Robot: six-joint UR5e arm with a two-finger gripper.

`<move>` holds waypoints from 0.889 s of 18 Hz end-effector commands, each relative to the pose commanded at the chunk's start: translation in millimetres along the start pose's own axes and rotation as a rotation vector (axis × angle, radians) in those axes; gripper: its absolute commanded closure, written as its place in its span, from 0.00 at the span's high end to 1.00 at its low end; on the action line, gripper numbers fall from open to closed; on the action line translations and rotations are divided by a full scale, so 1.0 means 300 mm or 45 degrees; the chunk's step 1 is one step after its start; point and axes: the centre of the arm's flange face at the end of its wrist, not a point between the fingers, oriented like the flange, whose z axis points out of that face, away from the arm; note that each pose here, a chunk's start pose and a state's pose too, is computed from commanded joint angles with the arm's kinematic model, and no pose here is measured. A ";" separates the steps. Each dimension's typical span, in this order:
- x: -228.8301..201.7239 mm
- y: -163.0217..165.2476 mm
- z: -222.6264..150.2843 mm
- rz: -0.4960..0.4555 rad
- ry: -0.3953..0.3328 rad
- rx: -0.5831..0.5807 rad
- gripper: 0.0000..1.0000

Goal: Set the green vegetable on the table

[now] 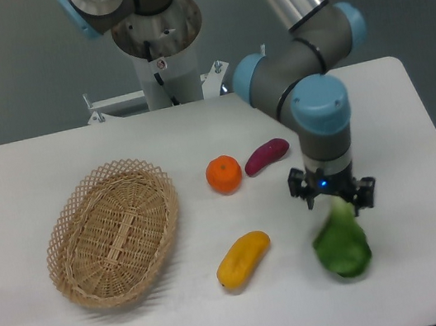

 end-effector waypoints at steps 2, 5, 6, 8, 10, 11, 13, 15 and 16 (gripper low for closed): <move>-0.075 0.066 -0.034 0.049 0.069 -0.030 1.00; -0.134 0.128 -0.051 0.065 0.091 -0.028 1.00; -0.150 0.150 -0.056 0.077 0.088 -0.017 1.00; -0.181 0.195 -0.064 0.111 0.081 -0.007 1.00; -0.217 0.248 -0.080 0.148 0.067 0.004 1.00; -0.227 0.268 -0.079 0.170 0.068 0.002 1.00; -0.248 0.296 -0.083 0.190 0.072 0.000 1.00; -0.288 0.337 -0.083 0.186 0.080 0.000 1.00; -0.307 0.342 -0.084 0.198 0.082 0.000 1.00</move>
